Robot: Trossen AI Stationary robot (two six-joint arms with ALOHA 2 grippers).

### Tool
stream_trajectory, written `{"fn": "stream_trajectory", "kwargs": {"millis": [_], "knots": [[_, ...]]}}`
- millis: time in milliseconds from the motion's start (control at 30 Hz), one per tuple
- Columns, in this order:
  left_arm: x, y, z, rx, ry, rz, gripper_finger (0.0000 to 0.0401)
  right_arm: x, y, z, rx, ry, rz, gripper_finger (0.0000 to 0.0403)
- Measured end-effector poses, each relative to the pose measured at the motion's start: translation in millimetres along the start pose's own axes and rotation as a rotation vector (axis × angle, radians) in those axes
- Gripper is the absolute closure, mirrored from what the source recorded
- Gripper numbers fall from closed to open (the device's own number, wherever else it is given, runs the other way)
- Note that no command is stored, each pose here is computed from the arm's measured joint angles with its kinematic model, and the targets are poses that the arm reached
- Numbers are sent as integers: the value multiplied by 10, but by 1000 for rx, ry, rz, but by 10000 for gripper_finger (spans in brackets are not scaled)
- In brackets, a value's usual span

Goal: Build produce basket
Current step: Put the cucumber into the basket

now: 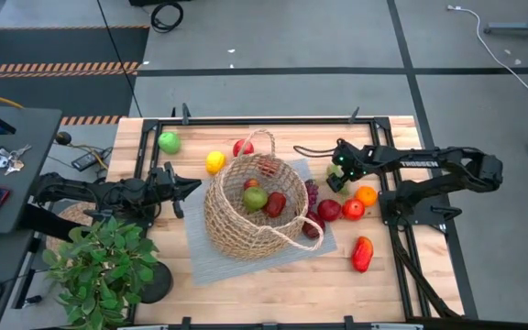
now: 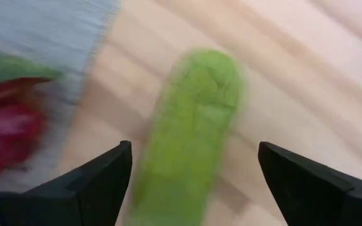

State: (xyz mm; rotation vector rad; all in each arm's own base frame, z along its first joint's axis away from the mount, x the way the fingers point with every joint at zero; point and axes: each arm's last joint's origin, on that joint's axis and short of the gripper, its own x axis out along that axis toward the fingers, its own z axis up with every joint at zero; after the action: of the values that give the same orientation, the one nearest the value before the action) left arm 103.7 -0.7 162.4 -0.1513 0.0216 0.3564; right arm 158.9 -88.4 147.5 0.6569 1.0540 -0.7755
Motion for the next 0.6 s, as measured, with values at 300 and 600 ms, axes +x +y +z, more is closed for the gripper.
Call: {"fn": "stream_trajectory", "kwargs": {"millis": [300, 600], "knots": [[0, 0, 1, 0, 0, 0, 369, 6, -96, 29, 45, 22, 5, 55], [0, 0, 1, 0, -1, 0, 361, 79, -108, 25, 22, 40, -59, 59]]}}
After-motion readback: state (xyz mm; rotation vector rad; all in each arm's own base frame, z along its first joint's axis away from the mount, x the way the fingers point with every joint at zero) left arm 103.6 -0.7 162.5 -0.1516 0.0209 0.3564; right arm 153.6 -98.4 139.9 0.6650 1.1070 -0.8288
